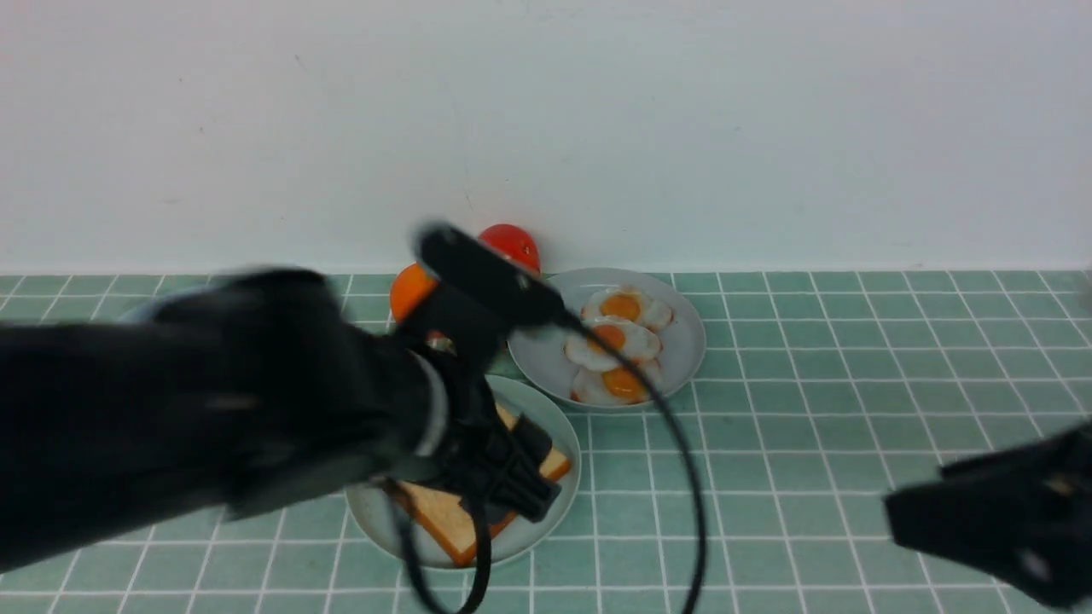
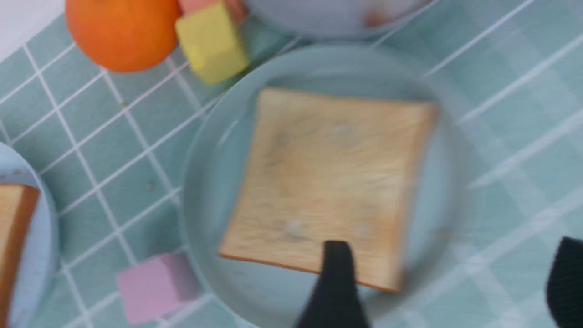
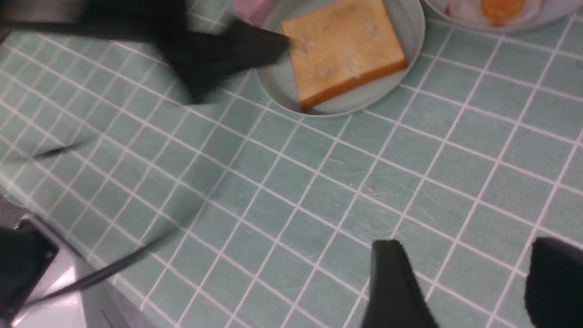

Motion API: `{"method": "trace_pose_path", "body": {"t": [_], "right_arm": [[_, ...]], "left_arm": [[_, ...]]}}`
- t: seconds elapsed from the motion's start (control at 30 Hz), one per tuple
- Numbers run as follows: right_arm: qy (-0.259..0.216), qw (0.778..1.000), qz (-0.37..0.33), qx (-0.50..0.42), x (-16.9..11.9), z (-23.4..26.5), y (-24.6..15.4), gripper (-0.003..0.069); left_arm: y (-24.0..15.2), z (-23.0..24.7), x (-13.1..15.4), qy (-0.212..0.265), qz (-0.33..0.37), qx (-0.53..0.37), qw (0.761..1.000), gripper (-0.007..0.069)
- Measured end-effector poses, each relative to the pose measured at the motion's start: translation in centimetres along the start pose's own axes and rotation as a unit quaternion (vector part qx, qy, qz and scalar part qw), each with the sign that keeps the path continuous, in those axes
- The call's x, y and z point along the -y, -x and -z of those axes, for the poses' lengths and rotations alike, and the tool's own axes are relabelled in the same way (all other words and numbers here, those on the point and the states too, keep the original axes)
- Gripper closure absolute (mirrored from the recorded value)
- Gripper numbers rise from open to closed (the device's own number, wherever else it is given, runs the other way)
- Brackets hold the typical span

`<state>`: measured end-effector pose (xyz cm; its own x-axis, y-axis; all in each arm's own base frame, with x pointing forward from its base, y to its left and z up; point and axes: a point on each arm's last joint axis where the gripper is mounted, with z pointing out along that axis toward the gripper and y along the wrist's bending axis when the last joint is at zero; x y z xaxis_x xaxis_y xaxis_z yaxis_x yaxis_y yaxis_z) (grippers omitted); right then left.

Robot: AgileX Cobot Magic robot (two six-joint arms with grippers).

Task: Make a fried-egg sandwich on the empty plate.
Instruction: Use the left arm to put a slice of bread into the empty plate in the middle, then use the right arm to grab a fried egg

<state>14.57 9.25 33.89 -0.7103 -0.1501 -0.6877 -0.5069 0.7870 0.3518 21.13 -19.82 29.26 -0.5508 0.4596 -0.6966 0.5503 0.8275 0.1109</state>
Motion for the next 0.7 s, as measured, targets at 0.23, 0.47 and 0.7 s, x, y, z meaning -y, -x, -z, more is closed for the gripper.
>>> {"method": "trace_pose_path", "body": {"t": [0.23,0.47,0.7], "right_arm": [[-0.014,0.998,-0.03,-0.045,2.0,-5.7,4.2,0.0345],[-0.022,0.992,-0.072,-0.099,5.1,-13.3,7.6,0.0354],[-0.046,0.979,-0.167,-0.106,11.5,-18.9,9.8,0.0354]], "left_arm": [[-1.9,11.5,-1.7,-0.081,0.098,0.131,0.983,0.0577],[-10.0,18.0,-4.2,-0.121,0.128,0.271,0.946,0.0638],[-13.8,18.6,-4.8,-0.131,0.134,0.333,0.924,0.0638]]}}
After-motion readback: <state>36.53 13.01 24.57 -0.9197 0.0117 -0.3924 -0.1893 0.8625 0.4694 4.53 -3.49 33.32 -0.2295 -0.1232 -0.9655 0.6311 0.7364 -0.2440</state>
